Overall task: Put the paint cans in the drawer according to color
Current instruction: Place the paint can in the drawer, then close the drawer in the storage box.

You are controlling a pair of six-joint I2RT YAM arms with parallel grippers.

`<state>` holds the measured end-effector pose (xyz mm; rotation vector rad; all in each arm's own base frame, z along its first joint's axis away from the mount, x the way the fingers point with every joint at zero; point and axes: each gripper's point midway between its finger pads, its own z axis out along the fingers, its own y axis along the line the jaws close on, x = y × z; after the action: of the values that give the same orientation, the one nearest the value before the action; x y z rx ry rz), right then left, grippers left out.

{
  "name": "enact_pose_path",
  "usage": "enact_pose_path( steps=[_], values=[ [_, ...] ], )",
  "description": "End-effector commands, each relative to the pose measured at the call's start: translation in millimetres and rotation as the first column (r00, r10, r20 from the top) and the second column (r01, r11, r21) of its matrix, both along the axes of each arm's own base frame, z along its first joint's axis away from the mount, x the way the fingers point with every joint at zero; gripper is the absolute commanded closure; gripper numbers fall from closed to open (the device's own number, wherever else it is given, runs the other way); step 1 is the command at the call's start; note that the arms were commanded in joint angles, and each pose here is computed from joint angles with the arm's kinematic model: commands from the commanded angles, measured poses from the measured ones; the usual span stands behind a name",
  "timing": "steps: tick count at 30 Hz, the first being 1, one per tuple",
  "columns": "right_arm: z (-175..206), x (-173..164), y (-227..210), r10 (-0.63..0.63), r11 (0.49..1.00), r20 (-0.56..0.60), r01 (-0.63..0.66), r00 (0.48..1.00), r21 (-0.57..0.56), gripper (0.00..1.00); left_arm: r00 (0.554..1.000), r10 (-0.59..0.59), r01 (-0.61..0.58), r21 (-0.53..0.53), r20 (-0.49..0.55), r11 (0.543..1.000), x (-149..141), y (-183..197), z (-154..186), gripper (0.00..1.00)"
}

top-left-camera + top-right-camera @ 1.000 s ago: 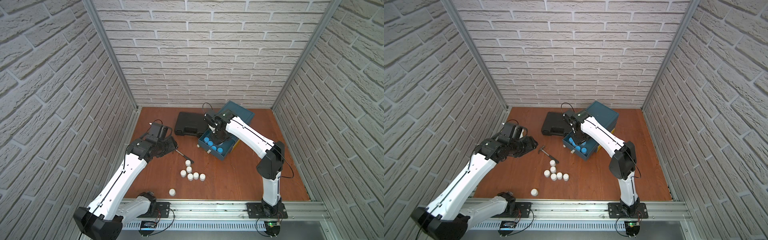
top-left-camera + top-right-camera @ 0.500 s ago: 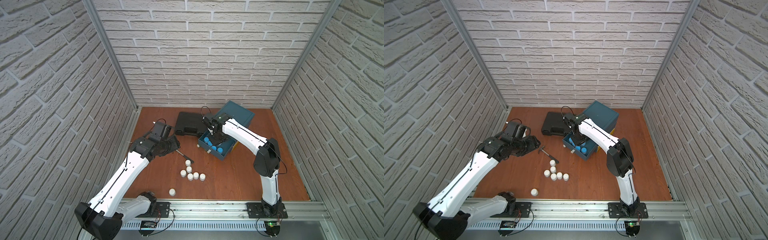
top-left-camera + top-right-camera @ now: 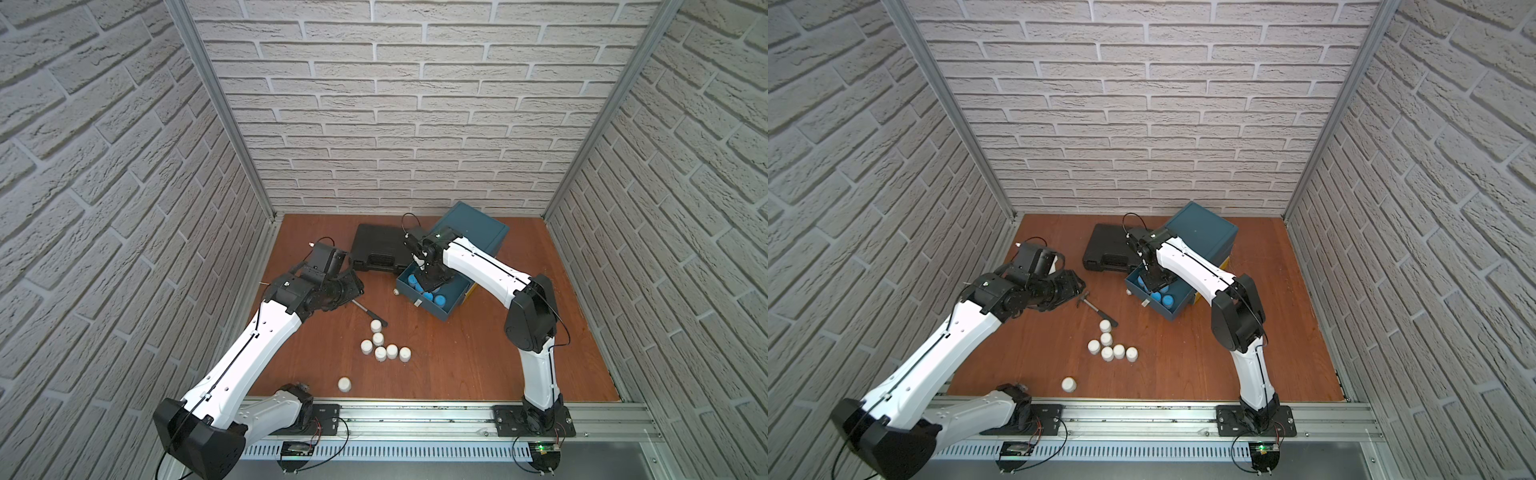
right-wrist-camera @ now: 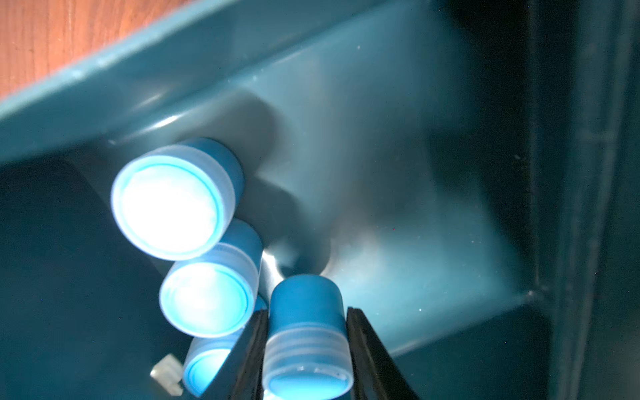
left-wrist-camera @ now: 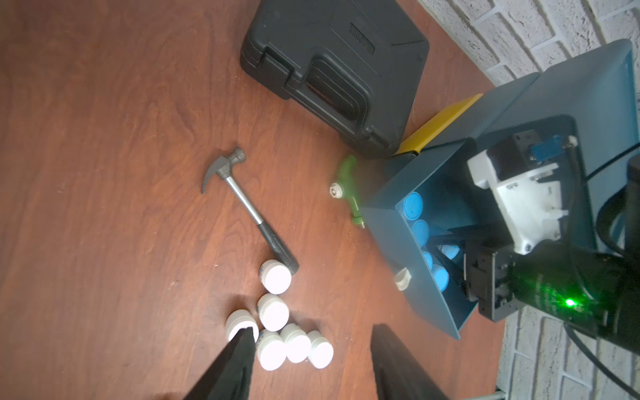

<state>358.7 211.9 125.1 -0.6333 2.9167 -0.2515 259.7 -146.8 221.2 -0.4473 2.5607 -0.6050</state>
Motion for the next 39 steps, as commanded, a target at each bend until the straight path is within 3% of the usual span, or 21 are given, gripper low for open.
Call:
enact_pose_path(
  steps=[1, 5, 11, 19, 30, 39],
  values=[
    [-8, 1, 1, 0.006, 1.000, -0.021, -0.006, 1.000, -0.002, 0.61, 1.000, -0.008, 0.007, -0.084, -0.015, 0.996, 3, -17, -9, 0.44],
    [-7, 2, 3, 0.006, 1.000, -0.022, -0.006, 1.000, 0.006, 0.50, 0.999, -0.017, 0.009, -0.145, -0.049, 0.989, 2, -30, -24, 0.46],
    [7, 4, 5, 0.007, 1.000, -0.002, -0.007, 1.000, 0.024, 0.44, 0.996, -0.036, 0.020, -0.194, -0.080, 0.981, 0, -47, -42, 0.49],
    [70, 8, 9, -0.017, 0.993, 0.115, 0.003, 0.993, 0.116, 0.46, 0.992, -0.064, 0.034, -0.272, -0.105, 0.962, 1, -79, -68, 0.53],
    [173, -11, -2, -0.084, 0.953, 0.314, -0.016, 0.946, 0.304, 0.54, 0.988, -0.122, 0.068, -0.446, -0.095, 0.893, 11, -136, -89, 0.58],
    [197, -21, -22, -0.133, 0.938, 0.343, 0.007, 0.930, 0.346, 0.55, 0.989, -0.123, 0.059, -0.525, -0.087, 0.849, 19, -163, -94, 0.62]
  ],
)
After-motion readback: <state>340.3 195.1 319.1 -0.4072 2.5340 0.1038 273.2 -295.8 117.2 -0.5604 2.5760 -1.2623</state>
